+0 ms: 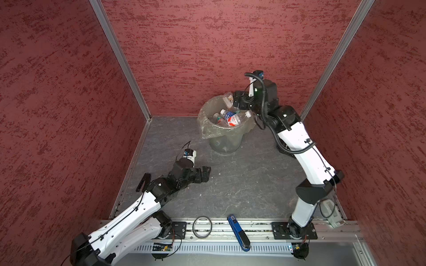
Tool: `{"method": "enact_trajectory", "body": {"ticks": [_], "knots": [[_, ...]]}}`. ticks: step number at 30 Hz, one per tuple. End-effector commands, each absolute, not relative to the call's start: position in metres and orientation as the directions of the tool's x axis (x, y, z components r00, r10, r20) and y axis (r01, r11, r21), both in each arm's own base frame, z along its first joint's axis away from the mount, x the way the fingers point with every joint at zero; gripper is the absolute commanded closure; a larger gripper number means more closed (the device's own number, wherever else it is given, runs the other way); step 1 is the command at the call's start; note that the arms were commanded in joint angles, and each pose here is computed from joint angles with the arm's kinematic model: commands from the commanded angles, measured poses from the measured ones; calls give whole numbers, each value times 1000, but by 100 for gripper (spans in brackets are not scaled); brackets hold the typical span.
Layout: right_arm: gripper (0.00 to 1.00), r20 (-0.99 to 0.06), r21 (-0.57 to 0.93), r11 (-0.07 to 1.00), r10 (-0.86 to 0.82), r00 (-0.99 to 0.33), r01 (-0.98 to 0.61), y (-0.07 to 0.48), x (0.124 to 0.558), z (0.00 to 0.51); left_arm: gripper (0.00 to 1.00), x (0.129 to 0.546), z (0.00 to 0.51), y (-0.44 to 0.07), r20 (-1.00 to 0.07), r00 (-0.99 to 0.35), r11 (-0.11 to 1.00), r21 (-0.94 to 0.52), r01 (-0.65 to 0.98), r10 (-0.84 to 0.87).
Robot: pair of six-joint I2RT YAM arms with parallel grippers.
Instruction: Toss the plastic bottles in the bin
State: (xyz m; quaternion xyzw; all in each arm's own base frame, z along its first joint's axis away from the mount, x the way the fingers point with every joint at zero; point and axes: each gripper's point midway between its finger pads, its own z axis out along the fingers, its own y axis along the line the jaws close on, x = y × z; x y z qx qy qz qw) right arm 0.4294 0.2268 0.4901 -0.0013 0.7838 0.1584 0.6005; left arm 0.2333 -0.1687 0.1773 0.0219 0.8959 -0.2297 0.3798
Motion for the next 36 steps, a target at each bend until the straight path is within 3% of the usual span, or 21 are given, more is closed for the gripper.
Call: {"method": "enact_trajectory", "body": {"ticks": [1, 9, 21, 36], "knots": [[4, -947, 261, 947, 214, -241, -187, 214, 415, 508, 0, 237, 184, -173, -705, -695, 886, -405, 227, -144], [3, -936, 258, 958, 216, -279, -125, 176, 373, 451, 0, 247, 193, -169, -722, -678, 901, -375, 219, -135], [1, -873, 169, 986, 152, -464, 4, 120, 310, 307, 0, 273, 203, -153, -724, -662, 910, -385, 155, -193], [1, -832, 150, 976, 210, -514, 156, 70, 292, 244, 1, 299, 211, -87, -697, -584, 871, -491, -36, -417]]}}
